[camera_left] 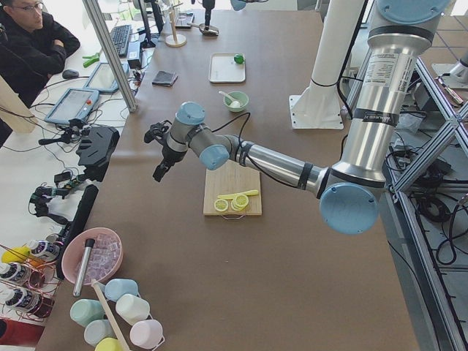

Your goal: Put spoon and bun in bowl

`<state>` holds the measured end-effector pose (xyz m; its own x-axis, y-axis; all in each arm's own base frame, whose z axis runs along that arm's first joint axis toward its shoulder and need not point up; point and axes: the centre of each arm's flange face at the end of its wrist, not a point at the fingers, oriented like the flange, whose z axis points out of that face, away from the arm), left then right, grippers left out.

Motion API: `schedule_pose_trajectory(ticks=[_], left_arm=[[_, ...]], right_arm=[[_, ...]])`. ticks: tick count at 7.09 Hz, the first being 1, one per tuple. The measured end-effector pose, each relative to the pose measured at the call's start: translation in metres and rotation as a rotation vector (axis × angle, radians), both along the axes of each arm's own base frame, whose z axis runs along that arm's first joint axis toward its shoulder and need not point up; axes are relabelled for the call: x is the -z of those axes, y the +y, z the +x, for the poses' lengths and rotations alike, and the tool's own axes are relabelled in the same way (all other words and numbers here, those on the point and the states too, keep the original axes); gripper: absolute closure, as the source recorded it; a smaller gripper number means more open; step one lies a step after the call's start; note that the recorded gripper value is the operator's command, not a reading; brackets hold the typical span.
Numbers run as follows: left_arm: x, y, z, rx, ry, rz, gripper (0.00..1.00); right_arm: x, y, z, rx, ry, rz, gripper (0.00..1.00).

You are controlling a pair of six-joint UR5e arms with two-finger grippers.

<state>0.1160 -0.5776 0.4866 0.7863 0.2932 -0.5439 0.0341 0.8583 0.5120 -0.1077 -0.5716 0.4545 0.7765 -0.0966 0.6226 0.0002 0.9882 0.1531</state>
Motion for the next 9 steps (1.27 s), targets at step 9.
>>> schedule_pose_trajectory(ticks=[9], left_arm=[[-0.118,0.154,-0.182,0.103,0.133,-0.251,0.02]], right_arm=[[-0.165,0.138,0.135,0.164,-0.063,-0.050,0.00]])
